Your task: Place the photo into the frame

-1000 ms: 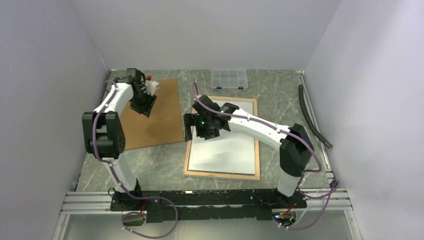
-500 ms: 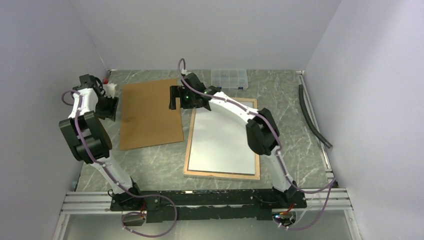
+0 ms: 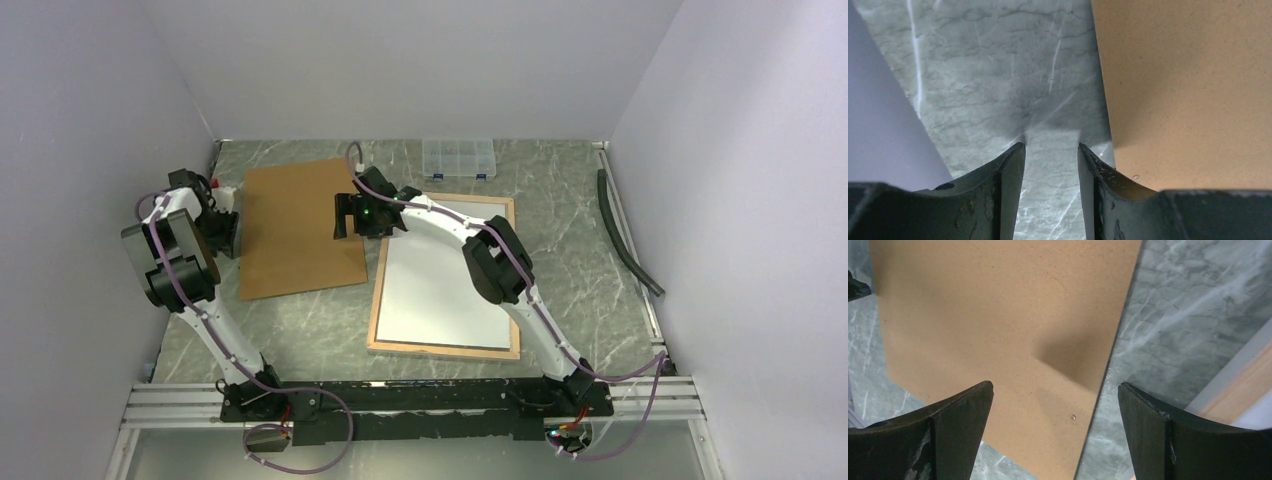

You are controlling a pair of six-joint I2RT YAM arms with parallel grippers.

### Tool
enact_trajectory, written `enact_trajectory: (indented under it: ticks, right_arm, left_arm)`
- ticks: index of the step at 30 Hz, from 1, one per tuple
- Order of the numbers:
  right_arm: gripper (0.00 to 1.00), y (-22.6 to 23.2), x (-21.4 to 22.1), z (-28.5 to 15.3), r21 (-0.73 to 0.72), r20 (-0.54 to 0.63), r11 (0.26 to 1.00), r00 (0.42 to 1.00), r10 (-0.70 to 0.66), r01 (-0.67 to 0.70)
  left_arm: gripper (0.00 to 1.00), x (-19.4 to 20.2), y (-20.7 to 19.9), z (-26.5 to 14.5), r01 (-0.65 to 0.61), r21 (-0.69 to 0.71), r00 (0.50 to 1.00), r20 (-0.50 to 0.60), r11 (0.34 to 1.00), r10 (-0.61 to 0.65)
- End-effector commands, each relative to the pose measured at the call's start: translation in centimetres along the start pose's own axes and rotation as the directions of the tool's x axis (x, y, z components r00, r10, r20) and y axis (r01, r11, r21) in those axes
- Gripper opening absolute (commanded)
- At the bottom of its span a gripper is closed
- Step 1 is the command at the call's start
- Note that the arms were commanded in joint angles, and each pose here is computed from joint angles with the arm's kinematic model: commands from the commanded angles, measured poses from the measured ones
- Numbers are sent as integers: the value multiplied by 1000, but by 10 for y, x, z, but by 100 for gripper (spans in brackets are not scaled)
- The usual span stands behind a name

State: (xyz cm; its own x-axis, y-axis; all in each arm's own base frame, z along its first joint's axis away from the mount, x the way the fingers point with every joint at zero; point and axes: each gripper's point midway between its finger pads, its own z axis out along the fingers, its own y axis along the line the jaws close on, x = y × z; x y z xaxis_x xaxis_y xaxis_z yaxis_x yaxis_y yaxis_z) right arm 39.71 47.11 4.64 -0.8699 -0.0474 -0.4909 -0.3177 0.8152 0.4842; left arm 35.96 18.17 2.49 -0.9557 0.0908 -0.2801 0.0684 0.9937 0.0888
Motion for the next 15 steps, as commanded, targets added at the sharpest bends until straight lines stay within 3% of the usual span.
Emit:
enact_trajectory:
  ticks: [1, 9, 15]
  right_arm:
    - [100, 18, -13, 6, -79, 31, 996, 999, 43, -41]
    - [100, 25, 6, 23, -152, -45, 977, 988, 146, -151]
    - [100, 47, -15, 1, -277, -37, 934, 973, 226, -228]
  left_arm:
    - [49, -6, -12, 9, 23, 55, 999, 26, 998, -24]
    - [47, -6, -48, 24, -9, 135, 1000, -10, 991, 11]
    - [41, 1, -72, 37, 12, 233, 999, -51, 973, 0]
